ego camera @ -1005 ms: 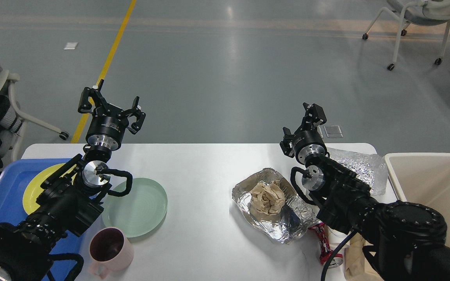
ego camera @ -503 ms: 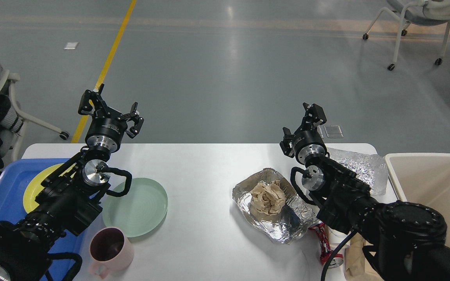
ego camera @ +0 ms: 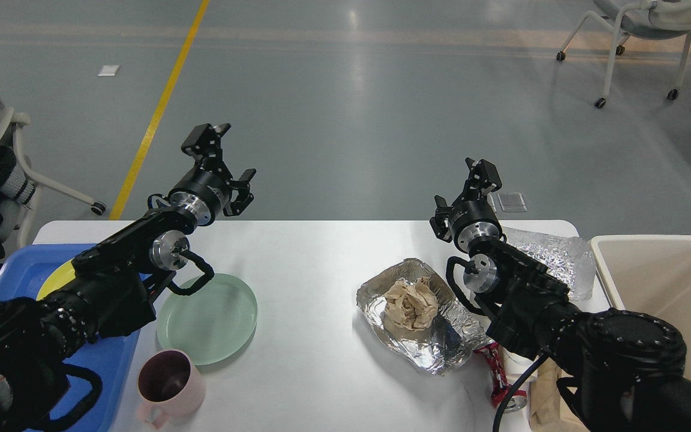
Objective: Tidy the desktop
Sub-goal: 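Swing the left arm up and over toward the blue tray, then lower the left gripper onto the pink mug and grasp it, then lift the pink mug and set it down on the blue tray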
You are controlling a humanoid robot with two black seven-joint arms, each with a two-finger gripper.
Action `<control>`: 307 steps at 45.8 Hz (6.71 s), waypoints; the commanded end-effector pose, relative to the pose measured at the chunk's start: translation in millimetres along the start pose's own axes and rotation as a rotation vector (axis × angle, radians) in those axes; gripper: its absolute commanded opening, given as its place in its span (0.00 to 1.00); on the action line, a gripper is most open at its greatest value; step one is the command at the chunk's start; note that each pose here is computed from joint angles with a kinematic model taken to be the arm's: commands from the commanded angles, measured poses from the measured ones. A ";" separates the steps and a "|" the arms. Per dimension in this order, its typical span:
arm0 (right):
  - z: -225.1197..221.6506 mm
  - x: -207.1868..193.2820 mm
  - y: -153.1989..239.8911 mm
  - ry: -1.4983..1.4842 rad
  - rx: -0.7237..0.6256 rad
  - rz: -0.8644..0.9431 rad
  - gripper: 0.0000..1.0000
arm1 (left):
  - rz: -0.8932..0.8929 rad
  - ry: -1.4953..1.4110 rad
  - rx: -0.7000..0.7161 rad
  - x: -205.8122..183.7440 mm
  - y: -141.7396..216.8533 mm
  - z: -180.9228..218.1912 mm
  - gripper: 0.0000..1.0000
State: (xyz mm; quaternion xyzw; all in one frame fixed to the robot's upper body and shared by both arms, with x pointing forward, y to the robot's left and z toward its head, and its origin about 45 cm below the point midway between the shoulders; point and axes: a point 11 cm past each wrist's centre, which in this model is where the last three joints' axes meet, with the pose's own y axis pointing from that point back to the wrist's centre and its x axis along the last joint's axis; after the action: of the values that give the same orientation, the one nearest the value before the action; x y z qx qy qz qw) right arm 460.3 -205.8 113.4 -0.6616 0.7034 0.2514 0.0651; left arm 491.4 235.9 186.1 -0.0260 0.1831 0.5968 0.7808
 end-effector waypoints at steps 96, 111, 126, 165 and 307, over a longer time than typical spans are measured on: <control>0.0 0.0 0.0 0.000 0.000 0.000 1.00 | -0.871 -1.205 1.343 -36.0 234.8 90.0 1.00; 0.0 0.0 0.0 0.000 0.000 0.000 1.00 | -0.743 -1.391 1.288 -5.0 222.9 83.0 1.00; 0.2 -0.4 0.0 -0.001 -0.001 -0.001 1.00 | -0.749 -1.424 1.309 25.0 220.0 28.9 1.00; 0.0 0.0 0.0 0.000 0.000 0.000 1.00 | -0.771 -1.474 1.356 72.1 204.1 -67.8 1.00; 0.0 0.0 0.0 0.000 0.000 0.000 1.00 | -0.694 -1.234 1.658 90.1 276.8 65.1 0.00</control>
State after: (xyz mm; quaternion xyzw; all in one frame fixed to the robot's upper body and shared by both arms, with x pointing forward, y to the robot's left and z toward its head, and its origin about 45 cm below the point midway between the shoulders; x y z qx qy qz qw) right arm 460.4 -205.8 113.6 -0.6617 0.7034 0.2514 0.0654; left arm 270.3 402.1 288.4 0.7485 0.1091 -0.0662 0.6507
